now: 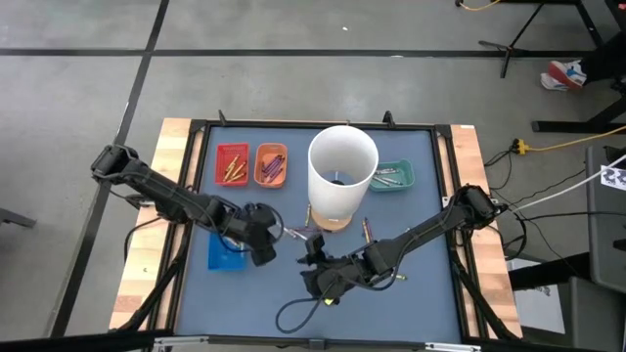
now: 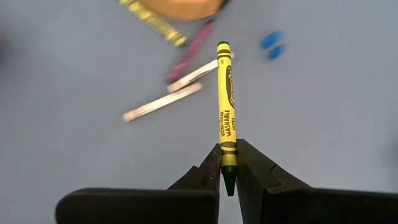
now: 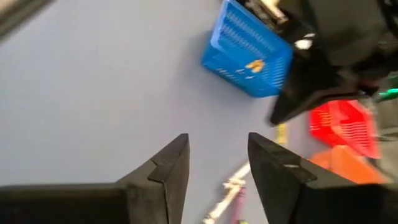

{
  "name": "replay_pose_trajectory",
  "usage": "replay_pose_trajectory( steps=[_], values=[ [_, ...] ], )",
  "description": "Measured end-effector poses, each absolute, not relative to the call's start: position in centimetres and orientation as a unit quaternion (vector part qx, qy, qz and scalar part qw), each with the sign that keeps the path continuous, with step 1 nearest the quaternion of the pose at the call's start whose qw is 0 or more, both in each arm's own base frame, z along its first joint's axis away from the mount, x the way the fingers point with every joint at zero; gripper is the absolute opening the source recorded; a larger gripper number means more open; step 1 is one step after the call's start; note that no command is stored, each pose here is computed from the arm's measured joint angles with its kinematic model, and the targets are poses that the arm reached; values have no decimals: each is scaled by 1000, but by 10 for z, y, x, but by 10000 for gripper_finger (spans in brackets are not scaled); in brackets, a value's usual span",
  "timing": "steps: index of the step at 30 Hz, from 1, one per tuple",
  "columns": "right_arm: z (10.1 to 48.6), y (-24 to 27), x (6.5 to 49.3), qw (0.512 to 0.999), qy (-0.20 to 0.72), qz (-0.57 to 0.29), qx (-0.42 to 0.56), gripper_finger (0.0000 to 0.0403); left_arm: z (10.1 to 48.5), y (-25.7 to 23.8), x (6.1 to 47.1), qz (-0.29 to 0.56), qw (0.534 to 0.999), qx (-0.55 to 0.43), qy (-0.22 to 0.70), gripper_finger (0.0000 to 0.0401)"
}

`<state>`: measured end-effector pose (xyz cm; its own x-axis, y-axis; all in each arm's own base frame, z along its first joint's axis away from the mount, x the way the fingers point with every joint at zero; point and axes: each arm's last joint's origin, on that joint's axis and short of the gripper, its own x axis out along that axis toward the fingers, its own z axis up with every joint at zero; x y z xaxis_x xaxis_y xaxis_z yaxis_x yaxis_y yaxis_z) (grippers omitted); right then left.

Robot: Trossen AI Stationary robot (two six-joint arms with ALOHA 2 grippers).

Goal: Sort crayons
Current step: Put the green crayon into the red bin

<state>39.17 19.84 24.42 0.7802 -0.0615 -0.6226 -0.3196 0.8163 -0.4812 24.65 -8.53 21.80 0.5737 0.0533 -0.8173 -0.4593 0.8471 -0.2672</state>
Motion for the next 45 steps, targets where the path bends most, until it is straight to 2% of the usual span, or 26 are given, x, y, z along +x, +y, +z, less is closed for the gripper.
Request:
replay_pose_trajectory(
  steps=[8,18,26,35,45],
  values=[
    [234,198,382,889,396,112,-200,163,211,-65,235,244,830,-173,472,14],
    [225,193,371,864,471,91,-153,163,212,-32,233,392,816,-91,416,14],
    [222,191,366,851,501,78,-138,163,210,9,219,486,741,-59,459,14],
    [221,193,364,842,515,106,-118,163,210,46,208,548,680,-80,480,14],
    [217,188,355,814,568,83,-90,163,210,63,204,563,659,-83,491,14]
  ],
)
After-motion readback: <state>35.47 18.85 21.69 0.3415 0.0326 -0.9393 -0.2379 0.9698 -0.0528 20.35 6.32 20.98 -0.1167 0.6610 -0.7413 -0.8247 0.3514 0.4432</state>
